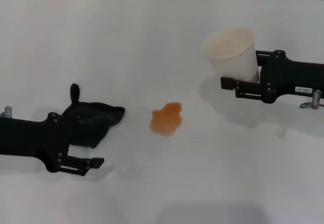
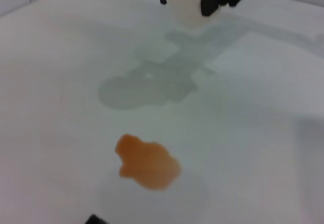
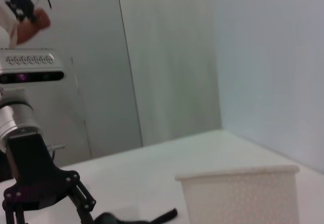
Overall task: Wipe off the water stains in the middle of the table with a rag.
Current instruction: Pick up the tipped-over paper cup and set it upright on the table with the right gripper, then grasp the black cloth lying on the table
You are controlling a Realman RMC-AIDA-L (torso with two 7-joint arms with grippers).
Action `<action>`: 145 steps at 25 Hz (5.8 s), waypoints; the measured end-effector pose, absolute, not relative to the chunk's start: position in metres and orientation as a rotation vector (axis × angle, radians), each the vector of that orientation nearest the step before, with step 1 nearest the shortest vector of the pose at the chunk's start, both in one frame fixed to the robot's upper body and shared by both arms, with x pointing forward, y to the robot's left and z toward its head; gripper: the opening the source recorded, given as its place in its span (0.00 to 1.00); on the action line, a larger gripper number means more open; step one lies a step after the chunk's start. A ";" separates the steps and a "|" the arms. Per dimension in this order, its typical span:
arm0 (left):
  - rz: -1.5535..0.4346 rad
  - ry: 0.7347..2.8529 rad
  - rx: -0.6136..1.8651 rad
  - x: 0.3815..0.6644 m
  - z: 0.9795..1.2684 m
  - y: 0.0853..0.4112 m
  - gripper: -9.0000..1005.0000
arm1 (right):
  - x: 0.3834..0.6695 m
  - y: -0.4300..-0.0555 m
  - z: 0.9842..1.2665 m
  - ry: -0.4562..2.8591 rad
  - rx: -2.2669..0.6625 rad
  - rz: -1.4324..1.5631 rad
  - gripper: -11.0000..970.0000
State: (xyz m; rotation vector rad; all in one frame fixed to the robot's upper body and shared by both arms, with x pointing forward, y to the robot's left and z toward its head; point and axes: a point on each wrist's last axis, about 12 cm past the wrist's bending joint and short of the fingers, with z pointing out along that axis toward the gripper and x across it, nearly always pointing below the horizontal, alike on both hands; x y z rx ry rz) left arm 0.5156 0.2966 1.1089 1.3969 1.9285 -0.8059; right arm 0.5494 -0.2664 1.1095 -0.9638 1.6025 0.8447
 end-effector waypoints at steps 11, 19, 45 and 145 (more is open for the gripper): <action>-0.811 1.894 1.385 0.517 1.113 0.297 0.84 | 0.524 -0.276 1.067 1.468 -0.836 0.760 0.66; -0.809 1.882 1.389 0.516 1.110 0.296 0.84 | 0.510 -0.276 1.044 1.500 -0.795 0.711 0.66; -0.821 1.863 1.399 0.516 1.110 0.290 0.84 | 0.497 -0.264 1.007 1.609 -0.814 0.580 0.66; -0.740 1.979 1.228 0.509 1.117 0.334 0.84 | 0.511 -0.315 1.150 1.915 -1.280 0.686 0.90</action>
